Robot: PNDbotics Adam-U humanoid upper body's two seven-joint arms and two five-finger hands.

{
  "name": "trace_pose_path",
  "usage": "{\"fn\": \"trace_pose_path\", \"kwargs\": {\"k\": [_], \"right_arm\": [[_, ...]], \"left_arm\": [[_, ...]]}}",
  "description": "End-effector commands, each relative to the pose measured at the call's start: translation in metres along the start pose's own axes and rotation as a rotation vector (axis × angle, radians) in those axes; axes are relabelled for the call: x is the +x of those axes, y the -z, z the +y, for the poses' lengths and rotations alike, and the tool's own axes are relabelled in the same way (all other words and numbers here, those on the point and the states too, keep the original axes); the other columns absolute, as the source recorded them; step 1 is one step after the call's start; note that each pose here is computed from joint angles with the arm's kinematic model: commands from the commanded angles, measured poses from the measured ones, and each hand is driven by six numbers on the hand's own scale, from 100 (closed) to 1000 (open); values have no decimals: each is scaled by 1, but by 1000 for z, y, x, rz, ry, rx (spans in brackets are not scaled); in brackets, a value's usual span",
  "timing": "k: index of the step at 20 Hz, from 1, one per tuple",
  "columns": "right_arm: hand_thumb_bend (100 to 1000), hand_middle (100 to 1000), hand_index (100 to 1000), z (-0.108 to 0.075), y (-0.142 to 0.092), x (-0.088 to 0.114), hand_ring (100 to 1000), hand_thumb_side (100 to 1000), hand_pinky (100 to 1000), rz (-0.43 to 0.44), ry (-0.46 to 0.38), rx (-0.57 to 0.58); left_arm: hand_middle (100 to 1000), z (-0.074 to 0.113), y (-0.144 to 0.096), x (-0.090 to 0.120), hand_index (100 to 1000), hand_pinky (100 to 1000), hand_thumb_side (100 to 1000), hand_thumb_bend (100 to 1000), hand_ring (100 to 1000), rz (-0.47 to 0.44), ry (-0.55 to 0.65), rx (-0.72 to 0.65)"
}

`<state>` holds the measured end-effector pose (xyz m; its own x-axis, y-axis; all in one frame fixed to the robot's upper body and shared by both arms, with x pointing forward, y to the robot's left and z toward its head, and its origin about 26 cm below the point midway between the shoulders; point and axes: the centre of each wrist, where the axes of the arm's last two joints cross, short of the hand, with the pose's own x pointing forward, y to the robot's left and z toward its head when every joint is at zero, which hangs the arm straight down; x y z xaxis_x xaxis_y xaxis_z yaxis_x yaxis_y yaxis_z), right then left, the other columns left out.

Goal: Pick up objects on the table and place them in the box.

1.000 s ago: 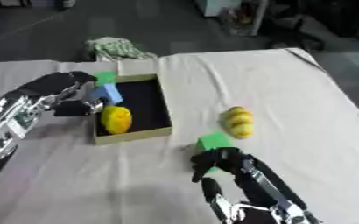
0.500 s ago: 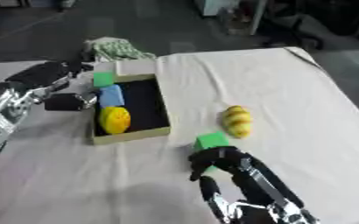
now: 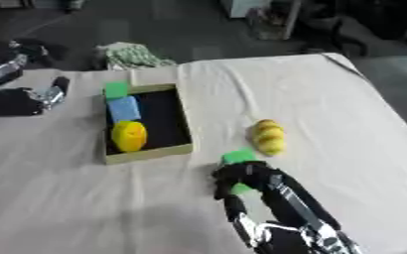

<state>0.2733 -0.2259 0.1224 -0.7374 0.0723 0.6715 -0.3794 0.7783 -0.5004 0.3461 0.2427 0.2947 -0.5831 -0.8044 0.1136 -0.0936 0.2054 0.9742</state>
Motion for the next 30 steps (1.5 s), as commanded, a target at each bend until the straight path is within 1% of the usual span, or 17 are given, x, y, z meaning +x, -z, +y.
{"fn": "trace_pose_path", "kwargs": {"k": [1,5,10,14,17,18,21,23,25,28,30], "right_arm": [[100,539,770,-18,0,7,580,355,725,-26,-93,20],[100,548,782,-37,-5,11,588,311,729,-22,-190,43],[100,566,800,-60,-15,16,604,271,732,31,-314,61],[100,598,835,-77,-21,21,642,232,739,80,-416,110],[100,643,871,-87,-24,26,694,216,746,128,-482,166],[100,670,884,-91,-25,28,721,210,752,149,-503,189],[100,746,918,-103,-26,31,792,200,772,229,-566,262],[100,780,932,-113,-28,28,825,198,783,293,-610,309],[100,813,946,-125,-30,22,857,257,794,355,-654,339],[100,838,953,-143,-35,10,878,300,804,432,-711,337],[100,844,956,-152,-38,3,884,286,807,462,-735,323]], "left_arm": [[745,23,-29,16,925,829,567,100,747,-61,-60,77],[727,2,-48,8,917,830,590,100,739,-90,-211,92],[691,-35,-62,-1,903,823,606,100,713,-136,-398,132],[665,-63,-71,-3,894,819,638,100,694,-130,-506,155],[655,-81,-77,-3,890,819,671,100,687,-107,-558,161],[650,-87,-79,-2,887,819,682,100,684,-96,-573,161],[643,-100,-82,1,880,819,715,100,679,-62,-611,156],[639,-107,-83,4,877,819,725,100,676,-49,-631,149],[636,-111,-83,6,875,819,735,100,674,-44,-646,145],[631,-116,-83,8,873,820,750,100,671,-41,-668,137],[629,-119,-83,10,872,820,755,100,669,-41,-681,132]]}}
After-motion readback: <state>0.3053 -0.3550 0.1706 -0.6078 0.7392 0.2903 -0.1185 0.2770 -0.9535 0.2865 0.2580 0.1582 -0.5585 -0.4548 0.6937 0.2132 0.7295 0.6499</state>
